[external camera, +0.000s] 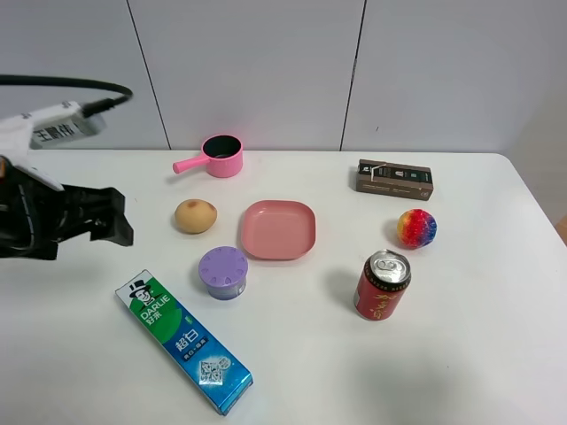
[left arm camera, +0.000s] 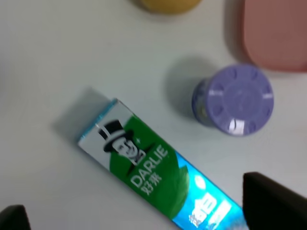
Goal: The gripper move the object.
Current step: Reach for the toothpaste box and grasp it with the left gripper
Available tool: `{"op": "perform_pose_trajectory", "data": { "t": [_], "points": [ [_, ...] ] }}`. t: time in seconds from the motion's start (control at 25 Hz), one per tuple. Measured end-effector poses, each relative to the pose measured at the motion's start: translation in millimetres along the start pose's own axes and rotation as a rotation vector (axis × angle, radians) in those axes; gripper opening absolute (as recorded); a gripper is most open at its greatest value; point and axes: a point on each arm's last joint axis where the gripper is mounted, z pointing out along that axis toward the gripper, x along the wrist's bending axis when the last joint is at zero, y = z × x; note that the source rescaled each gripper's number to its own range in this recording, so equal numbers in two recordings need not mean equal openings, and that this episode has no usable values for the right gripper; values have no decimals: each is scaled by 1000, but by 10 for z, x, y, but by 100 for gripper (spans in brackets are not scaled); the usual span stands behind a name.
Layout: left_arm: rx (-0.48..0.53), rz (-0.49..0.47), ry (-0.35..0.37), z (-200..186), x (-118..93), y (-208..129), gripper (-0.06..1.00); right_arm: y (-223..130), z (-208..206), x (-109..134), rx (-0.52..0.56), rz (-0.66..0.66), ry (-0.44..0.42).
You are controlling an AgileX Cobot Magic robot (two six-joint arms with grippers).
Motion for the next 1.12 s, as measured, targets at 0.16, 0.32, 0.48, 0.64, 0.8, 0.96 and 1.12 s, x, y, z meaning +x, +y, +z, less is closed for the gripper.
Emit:
{"op": "perform_pose_trajectory", "data": {
  "t": [0.16, 0.32, 0.48, 0.64, 0.8, 0.96, 1.12],
  "points": [
    [98, -11, 54, 246, -50, -9, 70, 0, 0, 0, 0, 0, 0],
    [83, -95, 44, 358, -83, 39, 70, 0, 0, 0, 0, 0, 0],
    [-17, -177, -80, 373, -192, 141, 70, 0, 0, 0, 0, 0, 0],
    [-40, -228, -137, 368, -240, 169, 70, 0, 0, 0, 0, 0, 0],
    [-37, -226, -153, 369, -255, 169, 70, 0, 0, 0, 0, 0, 0],
    [-11, -198, -127, 378, -236, 143, 70, 0, 0, 0, 0, 0, 0],
    [9, -175, -97, 381, -210, 121, 70, 0, 0, 0, 0, 0, 0]
  ]
}}
